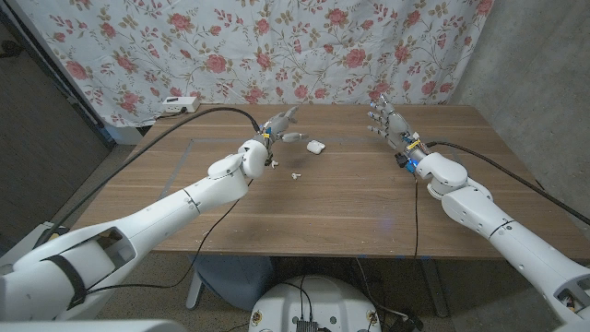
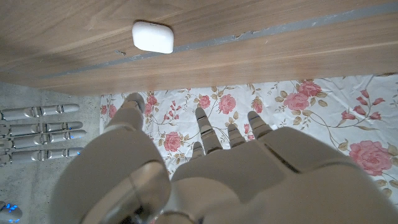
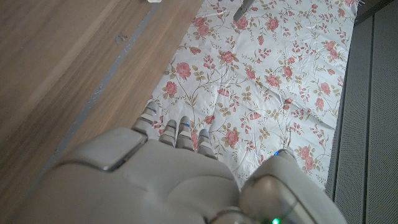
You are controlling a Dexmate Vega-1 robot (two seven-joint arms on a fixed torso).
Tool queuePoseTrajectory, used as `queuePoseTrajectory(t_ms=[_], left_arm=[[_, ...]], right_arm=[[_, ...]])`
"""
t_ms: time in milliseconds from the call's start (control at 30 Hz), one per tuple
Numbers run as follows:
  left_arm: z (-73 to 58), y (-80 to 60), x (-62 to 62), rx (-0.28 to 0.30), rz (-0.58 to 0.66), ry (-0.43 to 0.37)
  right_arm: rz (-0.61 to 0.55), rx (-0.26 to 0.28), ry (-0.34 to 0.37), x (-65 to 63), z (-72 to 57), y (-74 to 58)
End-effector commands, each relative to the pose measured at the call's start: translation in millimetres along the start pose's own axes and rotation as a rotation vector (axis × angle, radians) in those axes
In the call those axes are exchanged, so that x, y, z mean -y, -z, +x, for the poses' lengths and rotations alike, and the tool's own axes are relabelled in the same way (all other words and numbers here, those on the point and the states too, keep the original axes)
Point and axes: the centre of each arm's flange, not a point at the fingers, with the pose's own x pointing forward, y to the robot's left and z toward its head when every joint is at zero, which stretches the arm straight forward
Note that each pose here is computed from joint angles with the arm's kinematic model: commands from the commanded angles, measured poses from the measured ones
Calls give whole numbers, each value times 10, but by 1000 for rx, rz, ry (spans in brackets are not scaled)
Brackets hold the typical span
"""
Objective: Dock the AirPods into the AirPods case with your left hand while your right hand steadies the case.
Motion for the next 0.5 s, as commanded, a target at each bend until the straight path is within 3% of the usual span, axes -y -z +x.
queuePoseTrajectory(t_ms=[33,167,333,500], left_arm=[[81,-26,-76,54,110,89],[127,-55,-106,98,128,129],[159,-70,-116,94,146,112],[206,-97,-127,106,173,155]], right_arm=[[1,-5,-9,-13,19,3],[0,-5,-6,-6,9,1],[3,-7,-5,-3,5,4],[7,-10,-4,-4,3,20]])
